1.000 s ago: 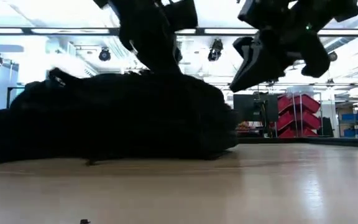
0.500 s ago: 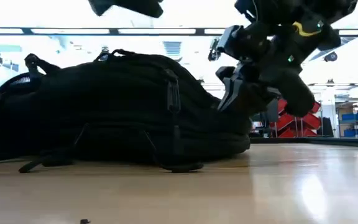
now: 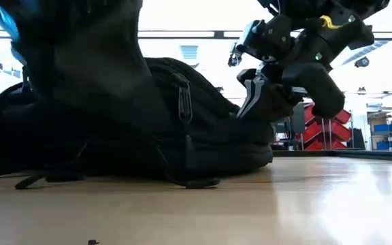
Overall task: Unpack backpack
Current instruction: Close the black backpack
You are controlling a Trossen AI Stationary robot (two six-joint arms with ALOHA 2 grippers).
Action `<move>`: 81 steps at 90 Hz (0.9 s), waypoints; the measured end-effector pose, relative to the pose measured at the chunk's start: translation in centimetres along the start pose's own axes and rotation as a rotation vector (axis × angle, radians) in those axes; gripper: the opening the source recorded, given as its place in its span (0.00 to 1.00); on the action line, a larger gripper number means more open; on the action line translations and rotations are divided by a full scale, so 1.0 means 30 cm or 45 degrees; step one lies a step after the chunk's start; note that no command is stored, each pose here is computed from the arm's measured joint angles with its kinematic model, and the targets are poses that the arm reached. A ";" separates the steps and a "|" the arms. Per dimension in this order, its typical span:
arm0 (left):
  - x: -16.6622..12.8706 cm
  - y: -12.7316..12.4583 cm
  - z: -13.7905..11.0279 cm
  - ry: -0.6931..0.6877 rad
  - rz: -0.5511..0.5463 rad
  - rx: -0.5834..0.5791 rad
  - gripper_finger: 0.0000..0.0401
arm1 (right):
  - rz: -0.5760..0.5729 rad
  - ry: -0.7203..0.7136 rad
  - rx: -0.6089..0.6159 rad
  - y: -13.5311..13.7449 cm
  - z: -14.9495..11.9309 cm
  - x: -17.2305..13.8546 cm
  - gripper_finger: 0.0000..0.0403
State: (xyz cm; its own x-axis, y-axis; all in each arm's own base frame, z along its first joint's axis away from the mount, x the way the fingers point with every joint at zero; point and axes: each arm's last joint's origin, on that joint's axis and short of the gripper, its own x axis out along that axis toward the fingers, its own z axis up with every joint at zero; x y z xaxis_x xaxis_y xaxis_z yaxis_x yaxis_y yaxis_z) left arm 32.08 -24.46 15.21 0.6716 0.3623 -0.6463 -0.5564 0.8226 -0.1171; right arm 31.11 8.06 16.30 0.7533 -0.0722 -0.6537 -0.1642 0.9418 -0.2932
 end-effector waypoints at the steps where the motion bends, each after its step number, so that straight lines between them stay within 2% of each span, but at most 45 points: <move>1: 0.001 0.000 -0.002 -0.014 0.008 0.014 0.29 | 0.001 -0.001 -0.001 0.001 0.000 0.000 0.00; 10: 0.000 0.010 -0.004 -0.152 0.087 0.118 0.29 | 0.005 -0.005 -0.007 0.008 0.000 0.002 0.00; 21: 0.003 0.022 -0.010 -0.227 0.130 0.131 0.30 | 0.011 -0.013 -0.023 0.024 0.002 0.002 0.00; 34: 0.031 0.026 -0.026 -0.256 0.067 0.050 0.32 | 0.014 -0.028 -0.035 0.030 0.006 0.000 0.00; 51: 0.068 0.028 -0.029 -0.329 -0.031 0.018 0.38 | 0.018 -0.061 -0.054 0.031 0.015 0.000 0.00; 67: 0.089 0.036 -0.012 -0.357 -0.028 -0.012 0.40 | 0.017 -0.069 -0.053 0.031 0.016 0.000 0.00; 81: 0.105 0.032 0.006 -0.382 -0.046 -0.053 0.37 | 0.015 -0.075 -0.038 0.030 0.018 0.000 0.00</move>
State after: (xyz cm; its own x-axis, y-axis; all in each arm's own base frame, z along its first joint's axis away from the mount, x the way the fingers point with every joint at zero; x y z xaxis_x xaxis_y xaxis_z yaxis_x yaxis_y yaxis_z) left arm 33.75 -22.46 13.19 0.8023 0.4518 -0.3901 -0.5452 0.8207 -0.1707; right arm 31.29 9.09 16.41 0.7870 -0.0410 -0.6156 -0.1916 0.9322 -0.3070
